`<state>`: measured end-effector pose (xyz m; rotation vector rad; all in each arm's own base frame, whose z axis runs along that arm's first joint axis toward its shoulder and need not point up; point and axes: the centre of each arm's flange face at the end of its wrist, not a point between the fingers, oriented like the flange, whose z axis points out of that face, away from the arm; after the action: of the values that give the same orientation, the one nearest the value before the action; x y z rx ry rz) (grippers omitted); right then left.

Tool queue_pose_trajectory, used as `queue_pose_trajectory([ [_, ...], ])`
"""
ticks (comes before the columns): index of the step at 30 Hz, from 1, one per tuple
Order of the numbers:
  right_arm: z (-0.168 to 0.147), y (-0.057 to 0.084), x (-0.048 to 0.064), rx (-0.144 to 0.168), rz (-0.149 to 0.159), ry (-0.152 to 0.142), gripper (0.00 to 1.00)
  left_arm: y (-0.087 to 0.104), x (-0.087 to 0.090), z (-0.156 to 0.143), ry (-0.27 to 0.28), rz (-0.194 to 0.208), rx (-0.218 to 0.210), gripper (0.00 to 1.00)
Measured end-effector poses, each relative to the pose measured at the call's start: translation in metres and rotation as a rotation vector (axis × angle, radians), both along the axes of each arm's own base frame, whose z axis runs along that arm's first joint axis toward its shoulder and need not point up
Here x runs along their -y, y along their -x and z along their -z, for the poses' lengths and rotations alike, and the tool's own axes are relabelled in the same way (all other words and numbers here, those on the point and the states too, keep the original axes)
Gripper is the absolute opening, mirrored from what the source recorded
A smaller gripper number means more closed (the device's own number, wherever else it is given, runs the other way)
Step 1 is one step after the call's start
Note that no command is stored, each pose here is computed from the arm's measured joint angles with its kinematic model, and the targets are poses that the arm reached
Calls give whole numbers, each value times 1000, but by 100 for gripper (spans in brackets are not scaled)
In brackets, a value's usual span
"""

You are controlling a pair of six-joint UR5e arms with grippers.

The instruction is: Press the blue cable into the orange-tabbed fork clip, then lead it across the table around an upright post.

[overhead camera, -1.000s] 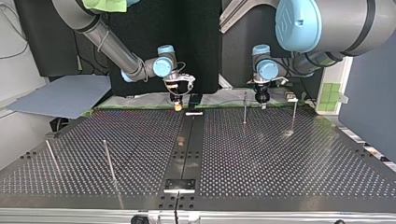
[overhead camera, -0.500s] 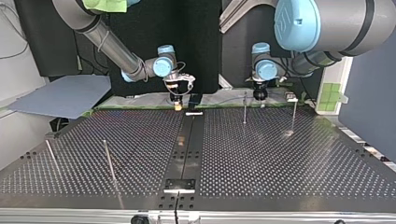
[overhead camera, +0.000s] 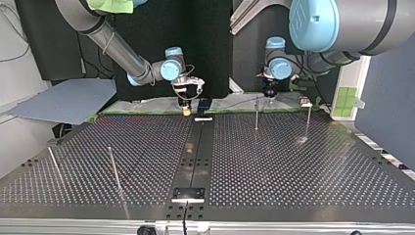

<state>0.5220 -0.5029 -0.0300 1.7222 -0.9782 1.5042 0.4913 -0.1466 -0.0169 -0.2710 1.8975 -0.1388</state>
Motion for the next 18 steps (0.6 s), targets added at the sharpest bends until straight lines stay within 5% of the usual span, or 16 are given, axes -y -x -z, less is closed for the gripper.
queue_pose_trajectory([
  [18, 2, 0, 0, 4, 1, -5, 0, 46, 13, -43, 30, 86, 16, 100],
])
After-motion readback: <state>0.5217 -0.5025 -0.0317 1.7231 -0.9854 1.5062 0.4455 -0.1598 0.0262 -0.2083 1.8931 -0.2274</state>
